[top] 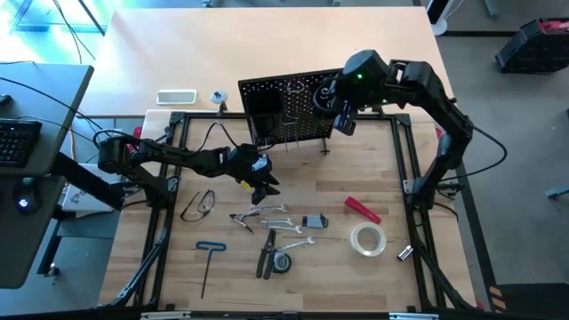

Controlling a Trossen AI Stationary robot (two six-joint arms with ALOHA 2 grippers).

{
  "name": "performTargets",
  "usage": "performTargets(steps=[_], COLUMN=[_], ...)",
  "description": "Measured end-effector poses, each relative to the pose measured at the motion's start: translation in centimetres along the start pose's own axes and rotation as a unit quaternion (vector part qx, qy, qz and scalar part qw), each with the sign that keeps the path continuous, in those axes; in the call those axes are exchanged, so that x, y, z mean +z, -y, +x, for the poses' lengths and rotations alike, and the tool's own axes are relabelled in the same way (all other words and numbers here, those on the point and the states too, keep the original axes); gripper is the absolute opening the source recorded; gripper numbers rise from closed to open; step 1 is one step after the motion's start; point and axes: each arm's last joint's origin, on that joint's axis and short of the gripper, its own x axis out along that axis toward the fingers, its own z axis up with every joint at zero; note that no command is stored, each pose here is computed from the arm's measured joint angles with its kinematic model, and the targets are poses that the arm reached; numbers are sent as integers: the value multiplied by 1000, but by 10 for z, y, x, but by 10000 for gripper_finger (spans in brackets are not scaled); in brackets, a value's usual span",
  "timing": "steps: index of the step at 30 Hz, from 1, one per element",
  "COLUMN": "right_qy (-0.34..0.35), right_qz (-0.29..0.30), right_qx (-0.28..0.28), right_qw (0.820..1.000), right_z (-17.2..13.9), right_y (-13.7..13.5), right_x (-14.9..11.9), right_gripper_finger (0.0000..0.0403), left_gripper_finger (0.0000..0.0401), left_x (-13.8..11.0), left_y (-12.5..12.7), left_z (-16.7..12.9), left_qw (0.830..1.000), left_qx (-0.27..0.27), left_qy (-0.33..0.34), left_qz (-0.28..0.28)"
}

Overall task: Hang tools onto peg board
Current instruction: Put the right silver socket into the black bin on the pegboard

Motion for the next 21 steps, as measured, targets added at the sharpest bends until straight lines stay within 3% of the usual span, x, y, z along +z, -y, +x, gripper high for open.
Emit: performTargets(steps=[14,21], right_qy=[34,48], right_qz=[0,3], right_qx=[2,-4], right_qw=[999,999], right_z=[-2,-22], right_y=[1,3], right_x=[5,-2], right_gripper_finger=[115,115], left_gripper_finger=[193,193], left_x=[0,0], left_y=[0,0], left_z=[0,0], left_qw=[1000,1000], left_qx=[-1,-2], left_qy=[-1,-1], left_qz=[-4,-3])
